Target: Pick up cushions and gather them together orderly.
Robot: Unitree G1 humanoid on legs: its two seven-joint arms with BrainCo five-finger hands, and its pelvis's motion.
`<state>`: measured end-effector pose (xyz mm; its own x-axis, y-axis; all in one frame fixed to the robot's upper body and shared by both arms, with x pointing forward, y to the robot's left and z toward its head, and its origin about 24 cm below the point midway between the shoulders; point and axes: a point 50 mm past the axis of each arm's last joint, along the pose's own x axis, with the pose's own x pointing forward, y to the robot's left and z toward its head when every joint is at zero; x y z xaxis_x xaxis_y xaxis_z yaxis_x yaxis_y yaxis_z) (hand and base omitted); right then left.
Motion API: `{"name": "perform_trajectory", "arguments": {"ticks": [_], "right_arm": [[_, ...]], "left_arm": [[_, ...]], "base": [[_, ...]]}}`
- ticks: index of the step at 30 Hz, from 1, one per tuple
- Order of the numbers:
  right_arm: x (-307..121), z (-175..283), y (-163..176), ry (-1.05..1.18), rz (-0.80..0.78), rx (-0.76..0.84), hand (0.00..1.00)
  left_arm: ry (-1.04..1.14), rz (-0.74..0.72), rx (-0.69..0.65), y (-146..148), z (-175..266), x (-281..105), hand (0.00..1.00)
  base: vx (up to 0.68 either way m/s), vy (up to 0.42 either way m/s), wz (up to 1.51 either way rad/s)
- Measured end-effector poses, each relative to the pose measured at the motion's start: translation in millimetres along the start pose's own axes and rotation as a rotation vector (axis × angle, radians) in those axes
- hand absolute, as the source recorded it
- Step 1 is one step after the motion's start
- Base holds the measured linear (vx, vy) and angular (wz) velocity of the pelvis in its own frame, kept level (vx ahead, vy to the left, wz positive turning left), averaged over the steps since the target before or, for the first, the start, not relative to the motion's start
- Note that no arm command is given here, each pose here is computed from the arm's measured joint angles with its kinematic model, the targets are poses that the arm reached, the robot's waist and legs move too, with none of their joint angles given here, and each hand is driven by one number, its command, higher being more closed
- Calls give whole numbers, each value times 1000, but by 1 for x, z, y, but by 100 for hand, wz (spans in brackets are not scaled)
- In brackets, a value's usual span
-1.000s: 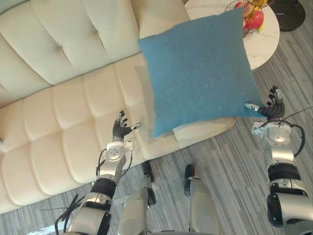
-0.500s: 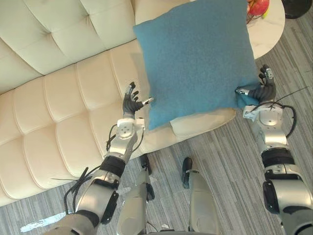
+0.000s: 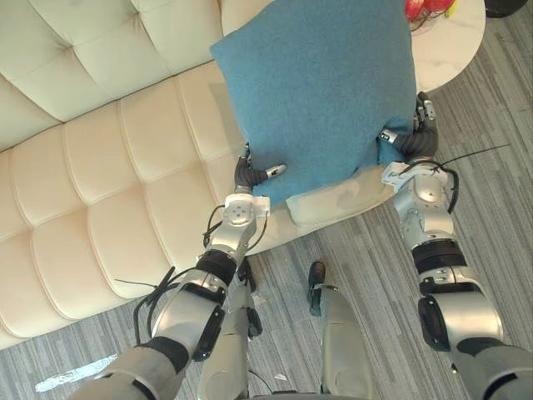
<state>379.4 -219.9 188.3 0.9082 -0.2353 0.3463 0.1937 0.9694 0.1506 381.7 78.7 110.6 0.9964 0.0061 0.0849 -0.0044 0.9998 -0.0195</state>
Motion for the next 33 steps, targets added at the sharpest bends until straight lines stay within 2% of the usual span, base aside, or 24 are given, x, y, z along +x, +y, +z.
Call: {"name": "perform_trajectory", "arguments": {"ticks": [5, 11, 16, 27, 33], "right_arm": [[-3, 38, 21, -160, 90, 36, 100], [-7, 45, 32, -204, 126, 48, 100], [-27, 29, 26, -182, 101, 68, 100], [-123, -19, 4, -82, -17, 226, 100], [-160, -50, -10, 68, -95, 221, 100]], "left_arm": [[-35, 37, -38, 1, 12, 2, 100], [-84, 49, -129, -4, 28, 1, 100], [-143, 36, -215, -7, 37, -13, 100], [-195, -23, -314, -12, 24, -67, 100], [-60, -56, -322, -7, -20, -108, 100]], "base": [[9, -67, -5], [44, -55, 7], [43, -40, 10], [35, -10, 1], [74, 23, 7]]}}
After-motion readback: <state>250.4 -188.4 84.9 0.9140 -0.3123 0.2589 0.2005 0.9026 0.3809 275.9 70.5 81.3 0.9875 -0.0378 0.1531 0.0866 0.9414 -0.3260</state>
